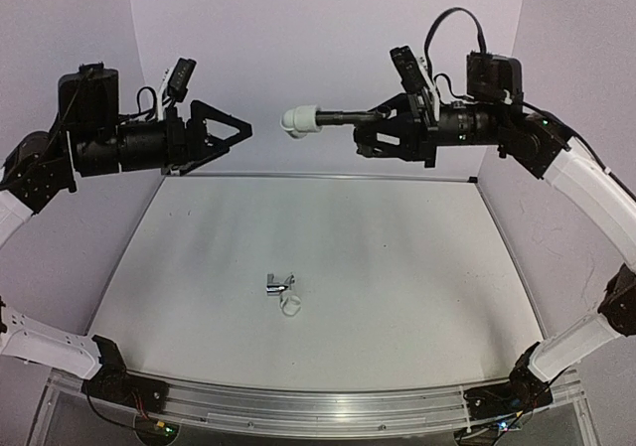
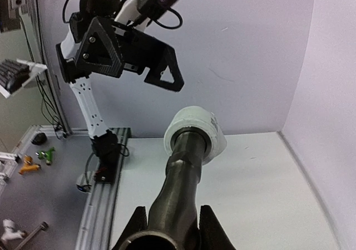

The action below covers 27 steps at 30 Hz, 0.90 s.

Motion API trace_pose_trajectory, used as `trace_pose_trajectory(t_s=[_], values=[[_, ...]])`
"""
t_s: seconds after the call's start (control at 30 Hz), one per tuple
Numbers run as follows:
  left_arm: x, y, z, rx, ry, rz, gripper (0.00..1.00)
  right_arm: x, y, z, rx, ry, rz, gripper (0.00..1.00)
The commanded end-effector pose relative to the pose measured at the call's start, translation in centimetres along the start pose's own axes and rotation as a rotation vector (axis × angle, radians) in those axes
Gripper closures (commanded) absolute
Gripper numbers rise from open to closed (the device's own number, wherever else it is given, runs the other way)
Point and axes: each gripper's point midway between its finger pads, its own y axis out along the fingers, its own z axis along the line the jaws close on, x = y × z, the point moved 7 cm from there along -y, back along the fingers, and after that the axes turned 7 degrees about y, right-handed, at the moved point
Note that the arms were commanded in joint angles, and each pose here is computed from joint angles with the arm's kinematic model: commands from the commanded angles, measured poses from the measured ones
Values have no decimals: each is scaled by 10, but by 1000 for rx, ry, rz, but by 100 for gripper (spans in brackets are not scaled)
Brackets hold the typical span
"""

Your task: Install the water faucets

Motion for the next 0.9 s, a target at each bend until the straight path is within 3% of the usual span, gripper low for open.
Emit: trace_pose_trajectory(t_s=[0.0,0.13,0.33,0.57,0.87], values=[[-1,4,-11,-199,-297,13,4,19,-20,6,-136,-518,-57,100],[-1,16,-7,-256,-483,74,1,11,-24,6,-215,-760,-68,100],[-13,52,-7,-396,-656,268,2,9,-29,15,-241,-1044,-130,100],[-16,76,-7,-471,-685,361,12,0,-31,31,-148,-1167,-172,100],[-14,86,-8,-559,-678,356,25,-9,-31,38,-94,-1201,-187,100]])
